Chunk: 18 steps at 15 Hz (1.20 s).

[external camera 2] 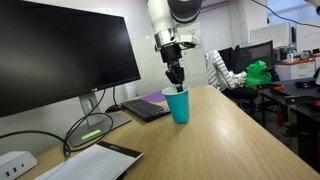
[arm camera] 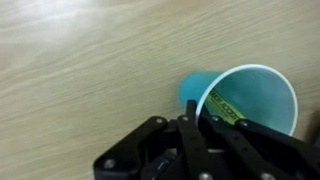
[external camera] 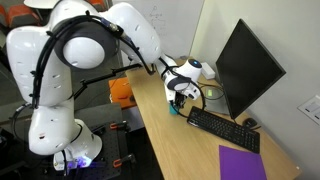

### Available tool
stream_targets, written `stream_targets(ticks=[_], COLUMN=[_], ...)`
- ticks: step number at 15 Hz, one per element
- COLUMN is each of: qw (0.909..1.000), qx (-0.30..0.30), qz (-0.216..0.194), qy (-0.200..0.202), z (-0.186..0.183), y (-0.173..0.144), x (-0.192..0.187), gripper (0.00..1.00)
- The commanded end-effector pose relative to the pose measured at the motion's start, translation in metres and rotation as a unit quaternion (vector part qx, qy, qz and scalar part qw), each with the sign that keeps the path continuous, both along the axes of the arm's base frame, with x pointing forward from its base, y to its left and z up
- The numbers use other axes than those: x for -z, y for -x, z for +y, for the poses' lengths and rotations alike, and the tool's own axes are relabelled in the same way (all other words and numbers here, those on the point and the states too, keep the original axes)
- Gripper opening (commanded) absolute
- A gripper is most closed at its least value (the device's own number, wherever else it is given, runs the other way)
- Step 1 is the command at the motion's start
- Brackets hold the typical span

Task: Move the blue cup to the front left side of the desk

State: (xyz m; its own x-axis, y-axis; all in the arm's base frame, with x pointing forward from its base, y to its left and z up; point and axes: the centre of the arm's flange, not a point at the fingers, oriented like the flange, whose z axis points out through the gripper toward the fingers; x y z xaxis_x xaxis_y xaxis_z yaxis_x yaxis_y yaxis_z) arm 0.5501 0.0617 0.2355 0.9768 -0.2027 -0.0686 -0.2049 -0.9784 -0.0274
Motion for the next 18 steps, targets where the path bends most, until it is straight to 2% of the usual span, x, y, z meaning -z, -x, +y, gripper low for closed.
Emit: stream_targets(ticks=[1, 5, 9, 13, 16, 17, 18], qw=[0.9980, 0.9909, 0.9820, 0.9751, 0.9725, 0.9711, 0.9673], qx=[-0.058, -0.120, -0.163, -0.196, -0.213, -0.220, -0.235], qz=[0.001, 0.010, 0.020, 0.027, 0.021, 0.020, 0.017], qy=[-0.024, -0.059, -0.093, -0.101, -0.091, -0.092, -0.095], z=[0.041, 0.092, 0.119, 0.134, 0.140, 0.141, 0.143], y=[0.021, 0.043, 0.066, 0.087, 0.100, 0.103, 0.106], x=[-0.005, -0.002, 0.003, 0.013, 0.017, 0.017, 0.014], gripper=[0.01, 0.01, 0.01, 0.01, 0.01, 0.30, 0.32])
